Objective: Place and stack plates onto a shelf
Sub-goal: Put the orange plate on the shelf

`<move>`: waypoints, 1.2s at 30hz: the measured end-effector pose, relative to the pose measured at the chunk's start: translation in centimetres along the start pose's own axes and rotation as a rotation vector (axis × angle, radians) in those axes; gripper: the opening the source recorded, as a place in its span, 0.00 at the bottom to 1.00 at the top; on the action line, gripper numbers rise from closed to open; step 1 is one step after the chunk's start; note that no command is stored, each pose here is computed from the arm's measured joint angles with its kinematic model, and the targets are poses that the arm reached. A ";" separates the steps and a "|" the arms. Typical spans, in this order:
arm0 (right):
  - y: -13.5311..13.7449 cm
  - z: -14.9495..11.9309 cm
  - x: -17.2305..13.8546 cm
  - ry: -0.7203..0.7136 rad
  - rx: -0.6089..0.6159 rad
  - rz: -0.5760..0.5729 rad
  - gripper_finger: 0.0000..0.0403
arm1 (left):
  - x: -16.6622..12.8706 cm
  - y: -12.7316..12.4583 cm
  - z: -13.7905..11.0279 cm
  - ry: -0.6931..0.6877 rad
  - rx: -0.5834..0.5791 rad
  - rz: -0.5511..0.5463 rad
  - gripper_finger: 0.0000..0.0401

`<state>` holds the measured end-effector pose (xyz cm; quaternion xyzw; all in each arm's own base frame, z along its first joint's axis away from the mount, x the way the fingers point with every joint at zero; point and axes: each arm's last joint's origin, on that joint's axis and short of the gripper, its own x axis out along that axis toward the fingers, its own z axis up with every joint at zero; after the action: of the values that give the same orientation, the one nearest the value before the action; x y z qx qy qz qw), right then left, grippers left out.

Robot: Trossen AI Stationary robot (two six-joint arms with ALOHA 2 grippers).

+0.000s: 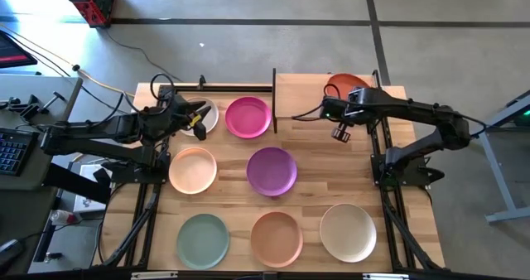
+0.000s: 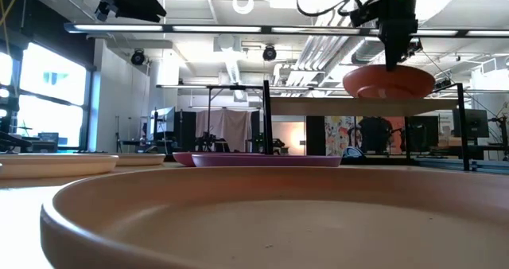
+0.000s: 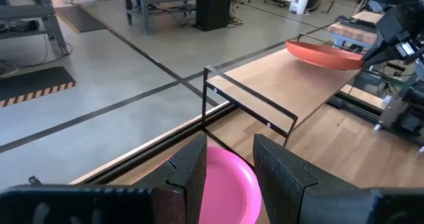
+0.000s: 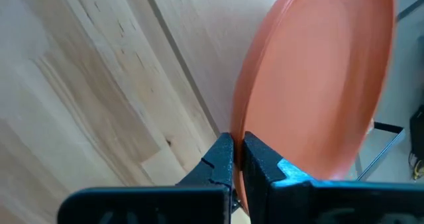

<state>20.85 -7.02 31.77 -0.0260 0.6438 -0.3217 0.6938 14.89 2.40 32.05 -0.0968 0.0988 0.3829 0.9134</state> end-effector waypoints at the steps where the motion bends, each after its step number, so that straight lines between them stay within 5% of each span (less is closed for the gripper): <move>1: -0.1 0.0 0.2 0.006 -0.004 -0.001 0.00 | 0.0 0.0 0.0 0.001 -0.001 0.004 0.28; 36: -2.7 0.2 2.5 0.060 0.011 0.143 0.00 | 0.2 -0.1 -0.1 0.006 -0.023 0.005 0.28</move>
<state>19.78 -10.47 30.82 0.0336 0.6627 -0.2754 0.6956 15.09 2.41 31.92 -0.1083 0.0975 0.3861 0.9109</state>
